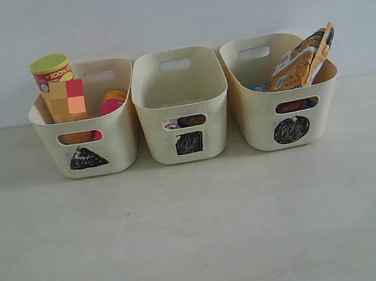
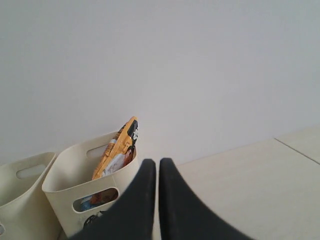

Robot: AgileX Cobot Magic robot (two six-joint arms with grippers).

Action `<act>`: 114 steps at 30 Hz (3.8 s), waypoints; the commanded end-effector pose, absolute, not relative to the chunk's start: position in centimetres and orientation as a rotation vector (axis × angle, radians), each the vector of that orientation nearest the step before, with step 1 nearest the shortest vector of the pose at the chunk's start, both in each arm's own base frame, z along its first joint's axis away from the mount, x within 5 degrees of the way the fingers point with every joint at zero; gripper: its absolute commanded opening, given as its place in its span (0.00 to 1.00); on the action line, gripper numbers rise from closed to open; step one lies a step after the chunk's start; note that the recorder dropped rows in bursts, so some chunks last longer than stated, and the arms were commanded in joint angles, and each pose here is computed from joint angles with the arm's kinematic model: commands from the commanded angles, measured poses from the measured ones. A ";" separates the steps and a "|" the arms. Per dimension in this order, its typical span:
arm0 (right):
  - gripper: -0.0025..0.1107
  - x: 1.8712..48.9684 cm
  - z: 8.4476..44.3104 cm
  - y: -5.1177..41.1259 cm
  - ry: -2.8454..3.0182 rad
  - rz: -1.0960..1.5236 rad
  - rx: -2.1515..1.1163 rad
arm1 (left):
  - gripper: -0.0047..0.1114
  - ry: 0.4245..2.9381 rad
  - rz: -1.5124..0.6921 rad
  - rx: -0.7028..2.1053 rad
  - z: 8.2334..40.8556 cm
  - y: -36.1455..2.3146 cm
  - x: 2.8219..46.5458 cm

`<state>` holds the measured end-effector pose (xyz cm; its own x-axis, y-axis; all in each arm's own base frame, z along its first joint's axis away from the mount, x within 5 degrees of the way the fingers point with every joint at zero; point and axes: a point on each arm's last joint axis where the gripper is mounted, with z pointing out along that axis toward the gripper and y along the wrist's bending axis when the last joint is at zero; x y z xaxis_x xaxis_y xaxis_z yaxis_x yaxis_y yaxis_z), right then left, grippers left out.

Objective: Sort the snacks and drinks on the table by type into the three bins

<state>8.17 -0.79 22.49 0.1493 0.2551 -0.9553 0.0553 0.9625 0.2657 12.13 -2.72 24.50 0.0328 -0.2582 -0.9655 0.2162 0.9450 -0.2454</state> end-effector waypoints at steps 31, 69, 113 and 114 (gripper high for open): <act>0.02 8.1 22.4 -0.9 1.419 0.135 0.264 | 0.08 1.602 -0.084 -0.166 20.2 0.2 5.6; 0.02 8.1 22.4 -0.9 1.419 0.135 0.263 | 0.08 1.789 0.019 0.026 18.6 0.0 5.4; 0.02 5.6 20.1 -0.5 1.612 -0.048 0.079 | 0.08 1.789 0.019 0.026 18.6 0.0 5.4; 0.02 5.6 20.0 -0.5 1.628 -0.052 0.077 | 0.08 1.789 0.019 0.026 18.6 0.0 5.4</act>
